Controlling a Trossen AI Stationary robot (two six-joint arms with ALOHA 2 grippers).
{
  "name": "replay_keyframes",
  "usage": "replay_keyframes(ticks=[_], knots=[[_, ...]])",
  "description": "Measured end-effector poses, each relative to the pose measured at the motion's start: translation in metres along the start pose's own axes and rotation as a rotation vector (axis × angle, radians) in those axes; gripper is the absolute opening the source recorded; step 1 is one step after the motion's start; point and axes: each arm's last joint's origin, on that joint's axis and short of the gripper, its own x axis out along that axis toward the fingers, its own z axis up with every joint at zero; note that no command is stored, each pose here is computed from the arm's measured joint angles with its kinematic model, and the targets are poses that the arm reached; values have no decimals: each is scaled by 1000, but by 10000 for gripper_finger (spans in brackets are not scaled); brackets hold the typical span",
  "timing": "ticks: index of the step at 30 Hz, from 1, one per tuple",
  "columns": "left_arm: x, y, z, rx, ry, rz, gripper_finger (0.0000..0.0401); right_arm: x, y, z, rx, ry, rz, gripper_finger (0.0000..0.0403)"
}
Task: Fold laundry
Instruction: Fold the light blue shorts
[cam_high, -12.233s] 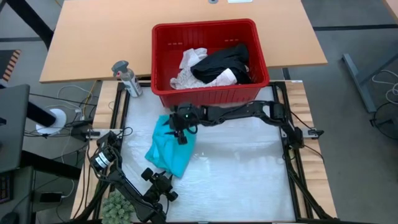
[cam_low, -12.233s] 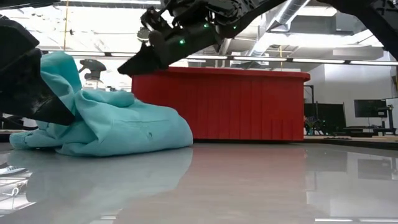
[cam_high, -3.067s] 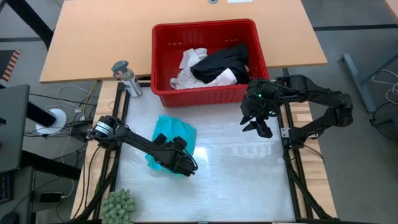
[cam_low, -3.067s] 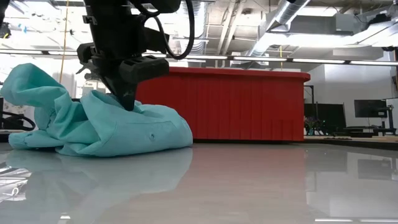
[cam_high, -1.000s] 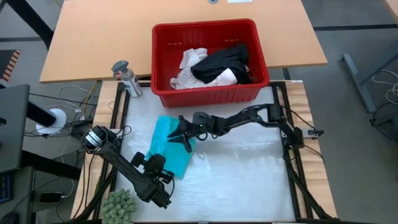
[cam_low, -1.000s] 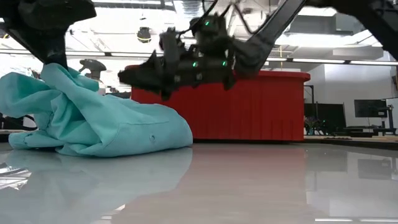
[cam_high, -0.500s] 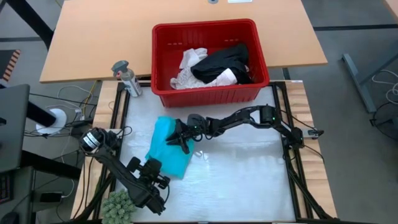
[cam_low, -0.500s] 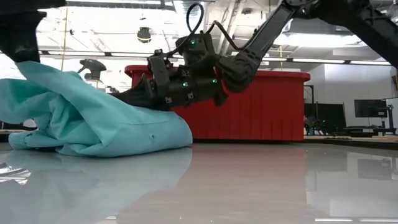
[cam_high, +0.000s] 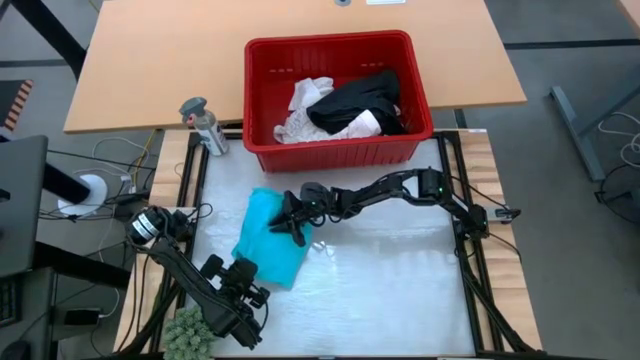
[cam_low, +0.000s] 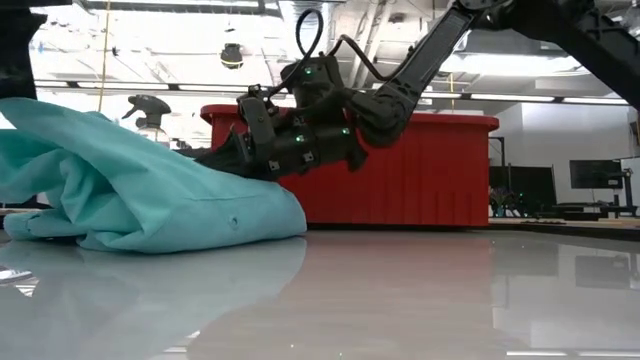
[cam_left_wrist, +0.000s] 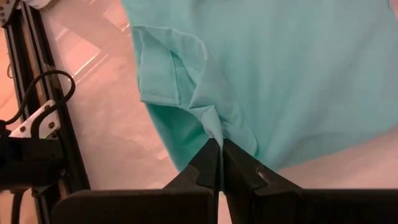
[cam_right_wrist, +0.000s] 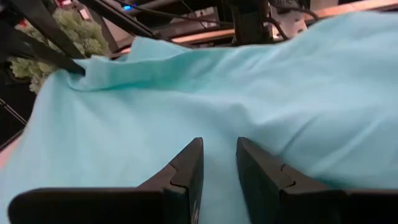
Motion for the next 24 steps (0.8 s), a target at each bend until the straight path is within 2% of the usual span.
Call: replay_keyframes(ticks=[3,7,14,24], knots=[[4,1,-1,0,-21,11,0,0,0,-2,-10,16,-3,122],[12,4,-7,59,44,63,1,0,0,-1,-12,15,-3,122],[27,12,-17,24,154,177,15,-1,-2,-1,-12,15,-8,122],[28,12,-17,87,127,165,21,-1,-3,-5,-17,51,-15,122]])
